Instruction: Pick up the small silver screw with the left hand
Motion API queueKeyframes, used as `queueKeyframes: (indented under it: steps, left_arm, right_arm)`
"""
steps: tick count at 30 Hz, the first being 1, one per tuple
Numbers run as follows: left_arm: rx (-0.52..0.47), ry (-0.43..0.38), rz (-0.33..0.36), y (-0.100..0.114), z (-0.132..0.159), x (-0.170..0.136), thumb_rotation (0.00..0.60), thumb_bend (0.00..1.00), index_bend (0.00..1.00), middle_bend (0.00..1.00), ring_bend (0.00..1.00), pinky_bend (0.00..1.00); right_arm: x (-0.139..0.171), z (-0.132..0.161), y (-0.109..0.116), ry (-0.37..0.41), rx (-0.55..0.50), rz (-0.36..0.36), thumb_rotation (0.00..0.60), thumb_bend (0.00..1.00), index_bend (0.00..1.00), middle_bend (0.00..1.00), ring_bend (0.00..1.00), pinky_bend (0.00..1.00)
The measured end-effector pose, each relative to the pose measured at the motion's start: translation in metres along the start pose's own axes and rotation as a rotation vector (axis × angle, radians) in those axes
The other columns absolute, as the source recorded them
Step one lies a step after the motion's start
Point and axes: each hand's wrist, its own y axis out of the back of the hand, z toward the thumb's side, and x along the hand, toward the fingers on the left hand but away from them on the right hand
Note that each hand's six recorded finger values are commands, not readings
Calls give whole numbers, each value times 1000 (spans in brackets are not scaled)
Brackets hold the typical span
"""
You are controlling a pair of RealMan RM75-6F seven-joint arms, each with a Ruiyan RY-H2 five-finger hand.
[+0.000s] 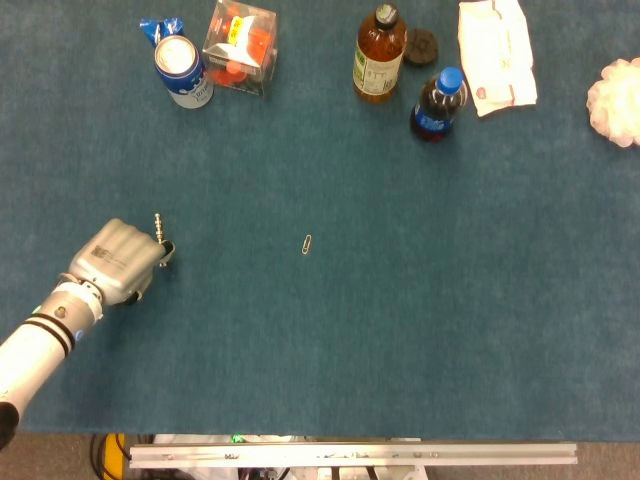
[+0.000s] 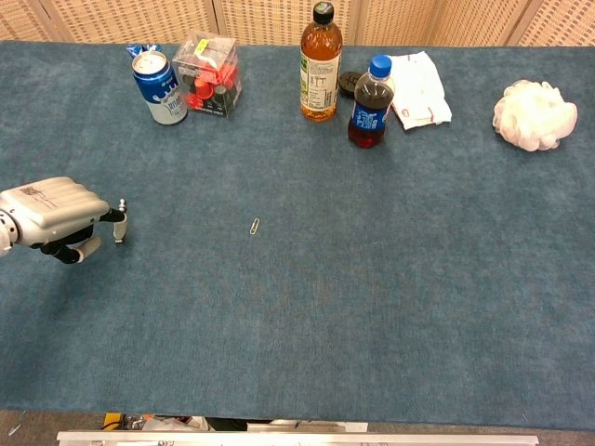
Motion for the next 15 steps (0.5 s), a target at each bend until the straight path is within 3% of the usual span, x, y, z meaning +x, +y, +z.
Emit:
queueKeyframes:
  steps: [15]
  left_arm:
    - [-25,28,78,29,-7,1,600,581,252,913,857,912]
  right_arm:
    - [3,-6,1,-13,-5,-3,600,301,140,339,334,400]
